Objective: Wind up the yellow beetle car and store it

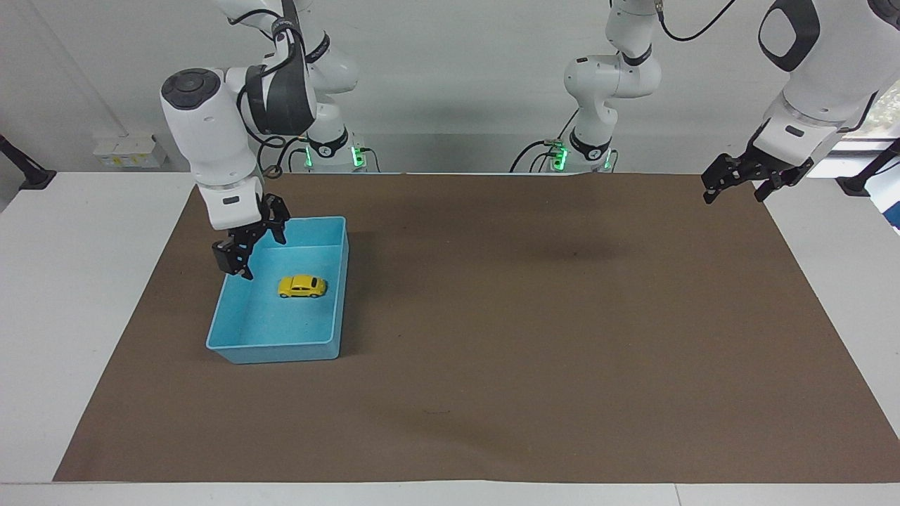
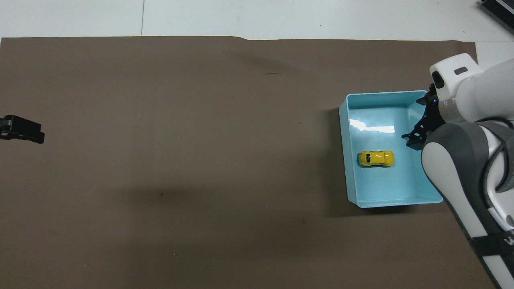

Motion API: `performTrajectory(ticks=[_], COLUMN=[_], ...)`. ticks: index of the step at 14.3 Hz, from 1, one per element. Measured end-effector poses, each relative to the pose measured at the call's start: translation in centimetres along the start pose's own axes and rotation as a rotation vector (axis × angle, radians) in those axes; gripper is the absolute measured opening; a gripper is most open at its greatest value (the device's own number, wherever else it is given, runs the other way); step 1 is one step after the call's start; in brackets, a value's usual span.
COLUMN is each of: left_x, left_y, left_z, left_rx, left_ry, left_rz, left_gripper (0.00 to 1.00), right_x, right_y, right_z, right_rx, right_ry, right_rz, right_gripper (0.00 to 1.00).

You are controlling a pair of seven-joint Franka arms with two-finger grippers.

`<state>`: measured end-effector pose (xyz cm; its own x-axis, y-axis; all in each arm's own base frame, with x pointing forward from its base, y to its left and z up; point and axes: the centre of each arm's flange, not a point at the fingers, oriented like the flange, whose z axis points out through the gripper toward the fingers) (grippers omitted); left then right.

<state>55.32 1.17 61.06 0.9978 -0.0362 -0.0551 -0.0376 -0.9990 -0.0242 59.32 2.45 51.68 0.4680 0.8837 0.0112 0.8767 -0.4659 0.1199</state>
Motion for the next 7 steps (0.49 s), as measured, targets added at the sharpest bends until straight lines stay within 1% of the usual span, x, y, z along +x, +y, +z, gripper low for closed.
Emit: performTrajectory(ticks=[2, 4, 7], left_x=[0.0, 0.0, 0.0], left_y=[0.0, 0.0, 0.0], left_z=[0.0, 0.0, 0.0], left_rx=[0.000, 0.000, 0.000], left_ry=[0.000, 0.000, 0.000], left_rz=[0.000, 0.000, 0.000], left_gripper=[1.00, 1.00, 1.00], right_x=[-0.7, -1.1, -1.1], right_y=[0.1, 0.2, 0.2], right_z=[-1.6, -2.9, -6.1], right_rx=[-0.020, -0.023, -0.011], right_ry=[0.010, 0.011, 0.003], right_rz=[0.049, 0.098, 0.247], right_gripper=[1.00, 1.00, 1.00])
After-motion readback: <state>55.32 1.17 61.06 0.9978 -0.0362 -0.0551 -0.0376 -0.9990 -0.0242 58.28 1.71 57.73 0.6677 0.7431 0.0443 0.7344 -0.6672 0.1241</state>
